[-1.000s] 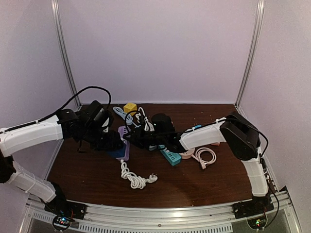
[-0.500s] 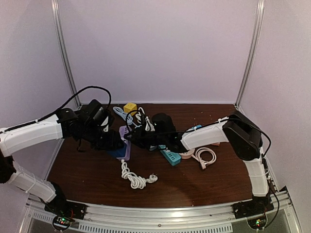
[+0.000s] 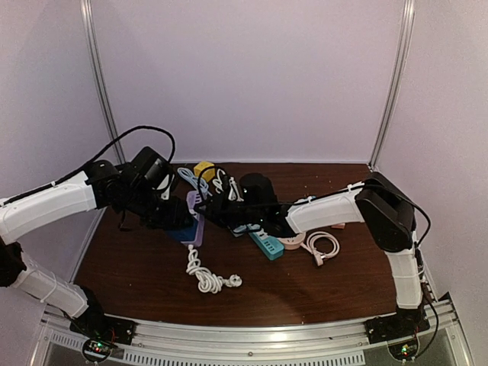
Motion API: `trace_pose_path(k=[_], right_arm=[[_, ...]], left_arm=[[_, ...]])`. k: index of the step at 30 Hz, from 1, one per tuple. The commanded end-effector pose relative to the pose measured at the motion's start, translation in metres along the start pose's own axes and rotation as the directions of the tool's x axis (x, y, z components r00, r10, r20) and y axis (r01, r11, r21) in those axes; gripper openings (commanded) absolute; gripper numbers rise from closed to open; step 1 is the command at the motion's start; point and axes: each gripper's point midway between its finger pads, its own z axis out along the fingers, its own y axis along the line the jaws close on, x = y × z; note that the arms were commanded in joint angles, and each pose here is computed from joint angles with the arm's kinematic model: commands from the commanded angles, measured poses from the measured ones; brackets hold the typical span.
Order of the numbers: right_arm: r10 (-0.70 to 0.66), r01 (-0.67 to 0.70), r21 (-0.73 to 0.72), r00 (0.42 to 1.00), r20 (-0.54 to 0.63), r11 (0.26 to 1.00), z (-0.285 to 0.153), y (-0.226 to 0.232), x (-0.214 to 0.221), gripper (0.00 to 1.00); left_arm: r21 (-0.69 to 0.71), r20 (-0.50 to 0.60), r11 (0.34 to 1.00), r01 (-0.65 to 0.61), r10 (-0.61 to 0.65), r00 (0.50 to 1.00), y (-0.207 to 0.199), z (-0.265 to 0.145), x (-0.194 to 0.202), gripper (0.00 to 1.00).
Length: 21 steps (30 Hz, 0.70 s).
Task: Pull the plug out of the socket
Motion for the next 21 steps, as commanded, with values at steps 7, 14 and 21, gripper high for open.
trace_pose_path(k=[7, 14, 21], right_arm=[[0.008, -0.005, 0.251, 1.0, -0.008, 0.968, -0.009, -0.097, 0.0, 0.0], [0.011, -0.008, 0.246, 1.0, -0.01, 0.969, -0.005, -0.101, -0.001, 0.0], [-0.02, 0.019, 0.265, 1.0, 0.003, 0.964, -0.01, -0.107, -0.001, 0.0]], left_arm=[[0.08, 0.096, 0.988, -0.13, 0.122, 0.988, -0.028, -0.023, -0.017, 0.21], [0.11, 0.089, 0.984, -0.139, 0.129, 0.988, -0.035, -0.016, -0.009, 0.21], [0.25, 0.075, 0.968, 0.026, -0.046, 0.996, -0.031, -0.018, -0.012, 0.21]])
